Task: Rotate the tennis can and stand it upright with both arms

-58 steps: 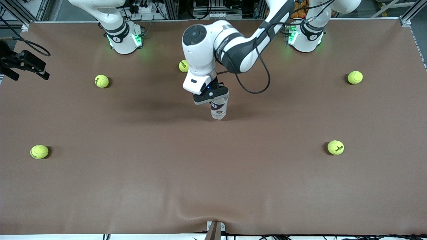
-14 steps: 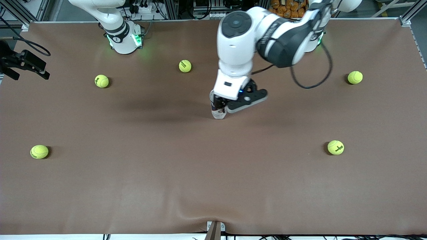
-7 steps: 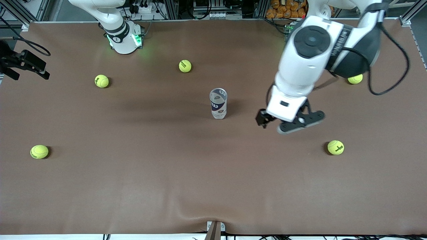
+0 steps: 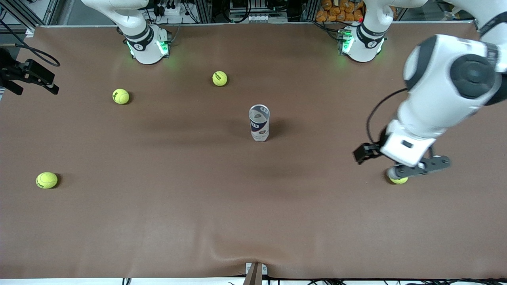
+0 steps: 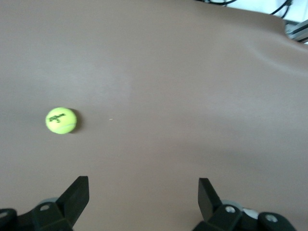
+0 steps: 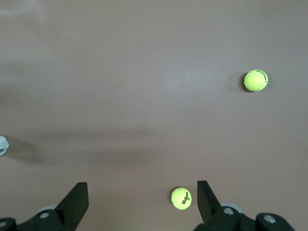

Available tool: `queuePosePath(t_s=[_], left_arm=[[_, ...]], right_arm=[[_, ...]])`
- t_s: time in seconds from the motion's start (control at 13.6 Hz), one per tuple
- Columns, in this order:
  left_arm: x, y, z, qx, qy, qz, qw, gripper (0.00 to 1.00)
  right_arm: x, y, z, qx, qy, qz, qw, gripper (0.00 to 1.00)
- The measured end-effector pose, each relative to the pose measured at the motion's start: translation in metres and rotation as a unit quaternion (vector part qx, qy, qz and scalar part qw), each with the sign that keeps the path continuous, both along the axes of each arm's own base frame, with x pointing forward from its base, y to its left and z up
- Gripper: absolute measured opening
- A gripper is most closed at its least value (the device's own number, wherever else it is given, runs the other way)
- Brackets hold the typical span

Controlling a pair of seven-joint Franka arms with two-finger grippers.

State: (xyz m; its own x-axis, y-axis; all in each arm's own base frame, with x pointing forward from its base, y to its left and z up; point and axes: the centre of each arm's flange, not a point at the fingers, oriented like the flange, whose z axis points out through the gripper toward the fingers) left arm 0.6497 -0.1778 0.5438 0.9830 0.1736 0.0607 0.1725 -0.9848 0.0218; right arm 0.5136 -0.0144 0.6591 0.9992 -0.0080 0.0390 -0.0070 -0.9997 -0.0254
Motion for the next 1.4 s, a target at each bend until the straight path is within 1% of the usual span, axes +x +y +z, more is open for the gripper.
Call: queuePosePath(t_s=[0.22,0.37,0.59,0.66,0.81,0.96,1.11,1.25,1.4], left_arm=[[-0.009,0.036,0.022,0.008,0.016,-0.02,1.0,1.0],[-0.017,0.062,0.039,0.009,0.017,-0.038,0.999,1.0],[-0.03,0.086,0.05,0.014,0.024,-0.047,0.998,1.0],[-0.038,0.087,0.053,0.017,0.026,-0.048,0.998,1.0],[-0.063,0.084,0.063,0.017,0.026,-0.05,0.998,1.0],[-0.089,0.089,0.073,0.009,0.026,-0.043,0.999,1.0],[-0.108,0.098,0.074,0.01,0.026,-0.035,0.999,1.0],[-0.118,0.101,0.073,0.012,0.02,-0.032,0.999,1.0],[-0.118,0.111,0.077,0.011,0.011,-0.034,0.999,1.0]], right_arm=[[0.0,0.0,0.0,0.0,0.0,0.0,1.0,1.0],[0.0,0.0,0.0,0.0,0.0,0.0,1.0,1.0],[0.0,0.0,0.0,0.0,0.0,0.0,1.0,1.0],[0.0,0.0,0.0,0.0,0.0,0.0,1.0,1.0],[0.0,0.0,0.0,0.0,0.0,0.0,1.0,1.0],[0.0,0.0,0.0,0.0,0.0,0.0,1.0,1.0],[0.0,0.0,0.0,0.0,0.0,0.0,1.0,1.0],[0.0,0.0,0.0,0.0,0.0,0.0,1.0,1.0],[0.0,0.0,0.0,0.0,0.0,0.0,1.0,1.0]])
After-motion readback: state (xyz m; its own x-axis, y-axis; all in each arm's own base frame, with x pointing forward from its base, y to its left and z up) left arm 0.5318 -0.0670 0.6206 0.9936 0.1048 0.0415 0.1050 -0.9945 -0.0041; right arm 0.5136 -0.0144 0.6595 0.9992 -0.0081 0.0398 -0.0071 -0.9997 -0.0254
